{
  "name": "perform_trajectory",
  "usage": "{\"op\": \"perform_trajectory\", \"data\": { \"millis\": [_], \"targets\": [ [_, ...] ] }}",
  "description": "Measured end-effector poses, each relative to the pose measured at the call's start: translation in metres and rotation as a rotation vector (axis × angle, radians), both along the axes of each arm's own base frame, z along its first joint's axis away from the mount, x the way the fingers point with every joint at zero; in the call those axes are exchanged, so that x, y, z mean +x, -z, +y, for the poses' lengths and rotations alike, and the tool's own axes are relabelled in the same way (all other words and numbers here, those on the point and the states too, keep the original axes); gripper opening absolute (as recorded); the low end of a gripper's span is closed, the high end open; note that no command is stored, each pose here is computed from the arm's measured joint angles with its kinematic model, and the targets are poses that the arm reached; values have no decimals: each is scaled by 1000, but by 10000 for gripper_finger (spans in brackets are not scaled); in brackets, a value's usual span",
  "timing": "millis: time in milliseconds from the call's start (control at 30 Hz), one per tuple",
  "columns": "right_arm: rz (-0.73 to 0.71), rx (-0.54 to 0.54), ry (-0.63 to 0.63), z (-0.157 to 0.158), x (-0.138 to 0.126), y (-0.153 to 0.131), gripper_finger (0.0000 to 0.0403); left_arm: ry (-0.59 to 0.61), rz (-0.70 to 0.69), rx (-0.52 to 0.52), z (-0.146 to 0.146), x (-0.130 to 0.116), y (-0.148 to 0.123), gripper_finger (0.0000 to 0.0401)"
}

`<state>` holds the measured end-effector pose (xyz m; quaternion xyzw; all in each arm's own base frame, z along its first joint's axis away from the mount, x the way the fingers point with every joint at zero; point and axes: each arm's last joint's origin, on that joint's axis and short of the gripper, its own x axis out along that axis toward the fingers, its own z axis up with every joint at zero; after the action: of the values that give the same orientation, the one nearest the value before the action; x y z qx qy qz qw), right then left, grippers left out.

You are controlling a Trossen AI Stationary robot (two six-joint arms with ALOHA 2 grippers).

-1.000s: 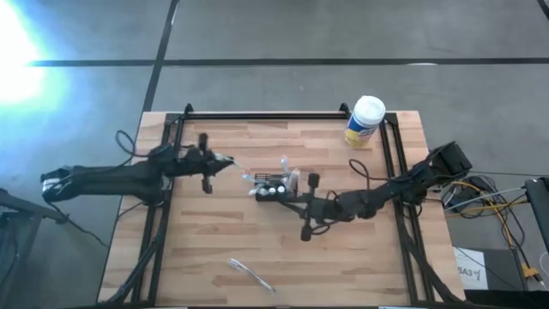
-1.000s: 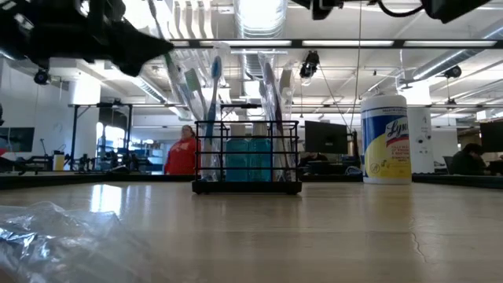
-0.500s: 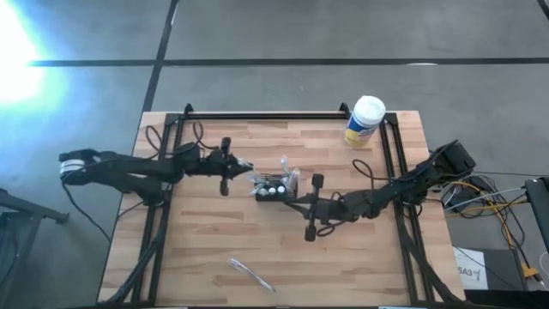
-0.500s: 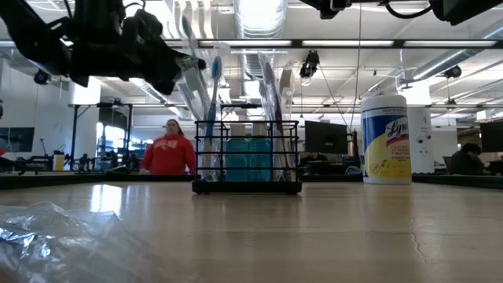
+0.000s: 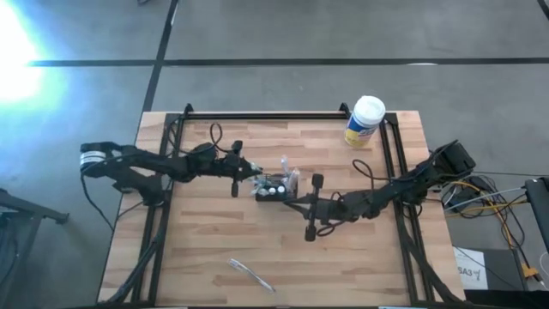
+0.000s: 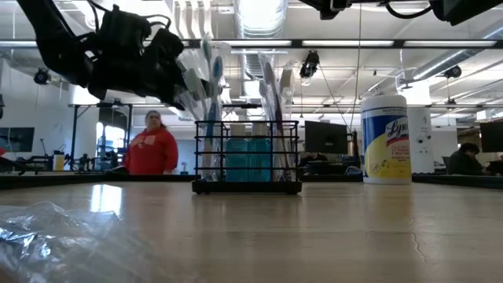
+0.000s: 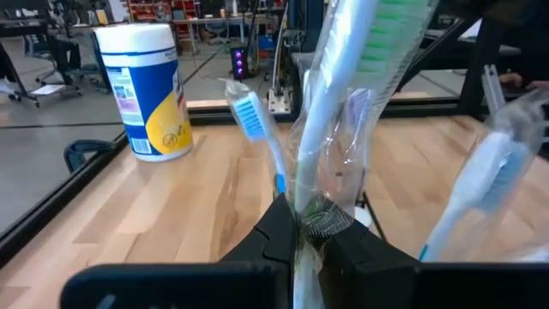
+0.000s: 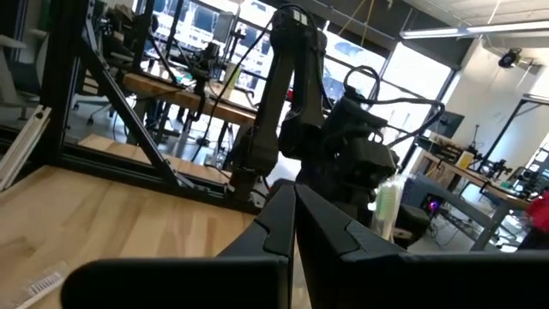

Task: Pick & Place toothbrushing station
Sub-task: Put the green toothbrush into the black mesh organizer

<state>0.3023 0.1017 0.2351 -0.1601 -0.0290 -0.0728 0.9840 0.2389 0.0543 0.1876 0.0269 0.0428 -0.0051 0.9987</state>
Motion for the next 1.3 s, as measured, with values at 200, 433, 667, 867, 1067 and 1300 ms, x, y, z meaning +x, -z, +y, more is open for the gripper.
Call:
{"op": "perform_trajectory", "data": {
  "millis": [200, 433, 667, 867, 1067, 1300],
  "targets": [
    [0, 13, -1, 0, 0, 0, 8, 4, 16, 26, 1, 4, 7, 25],
    [0, 16, -2, 0, 0, 0, 8, 2, 49, 20, 1, 4, 13, 65],
    [0, 19, -2, 0, 0, 0, 8, 1, -7, 28, 0, 1, 0, 94],
    [2, 19, -3, 0, 0, 1, 8, 0, -33, 21, -2, -7, -12, 108],
    [2, 19, -3, 0, 0, 1, 8, -25, -17, 18, -3, -13, -21, 83],
    [-1, 20, -3, 0, 0, 0, 8, -27, 68, 53, 1, 1, -36, 8]
  ]
}}
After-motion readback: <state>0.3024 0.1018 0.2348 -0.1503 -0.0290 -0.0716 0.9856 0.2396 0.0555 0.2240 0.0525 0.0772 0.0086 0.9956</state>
